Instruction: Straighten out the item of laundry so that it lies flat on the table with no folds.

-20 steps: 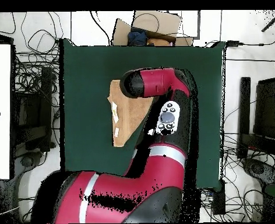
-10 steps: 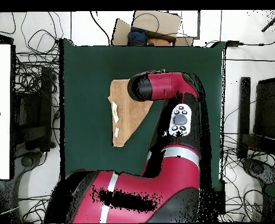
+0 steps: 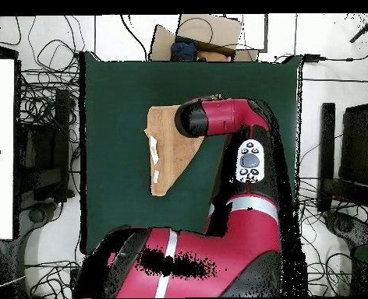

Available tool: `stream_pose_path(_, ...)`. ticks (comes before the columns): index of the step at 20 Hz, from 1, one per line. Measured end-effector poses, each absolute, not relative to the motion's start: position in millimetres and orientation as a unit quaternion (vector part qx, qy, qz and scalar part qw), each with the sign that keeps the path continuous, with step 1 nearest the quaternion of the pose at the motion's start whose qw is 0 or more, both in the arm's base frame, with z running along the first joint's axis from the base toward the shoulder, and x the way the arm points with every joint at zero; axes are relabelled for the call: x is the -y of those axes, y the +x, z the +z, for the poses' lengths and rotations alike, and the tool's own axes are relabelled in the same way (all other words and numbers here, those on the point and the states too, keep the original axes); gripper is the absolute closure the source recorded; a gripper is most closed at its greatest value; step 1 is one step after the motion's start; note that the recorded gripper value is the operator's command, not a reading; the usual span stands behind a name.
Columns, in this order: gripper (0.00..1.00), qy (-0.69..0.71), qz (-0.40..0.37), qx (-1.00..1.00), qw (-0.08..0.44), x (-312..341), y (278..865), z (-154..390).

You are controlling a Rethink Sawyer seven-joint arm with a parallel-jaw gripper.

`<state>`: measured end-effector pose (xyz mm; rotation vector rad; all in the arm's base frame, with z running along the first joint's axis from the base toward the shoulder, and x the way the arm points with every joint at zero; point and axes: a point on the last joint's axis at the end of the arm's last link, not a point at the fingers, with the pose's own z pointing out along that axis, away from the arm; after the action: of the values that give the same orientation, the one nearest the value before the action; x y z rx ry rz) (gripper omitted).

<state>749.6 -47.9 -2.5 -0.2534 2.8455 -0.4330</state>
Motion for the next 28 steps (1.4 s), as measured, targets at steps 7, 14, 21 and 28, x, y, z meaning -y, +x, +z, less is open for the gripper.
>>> stream_pose_path(7,1.00,-0.090,-0.134,-0.979,0.127,50.9,746.2,-4.9)
stream_pose_path(14,1.00,-0.089,-0.110,-0.982,0.128,63.5,741.5,-9.0)
stream_pose_path(21,1.00,-0.088,-0.083,-0.984,0.133,88.0,731.3,-18.9)
stream_pose_path(28,1.00,-0.100,-0.053,-0.985,0.132,110.2,719.4,-28.7)
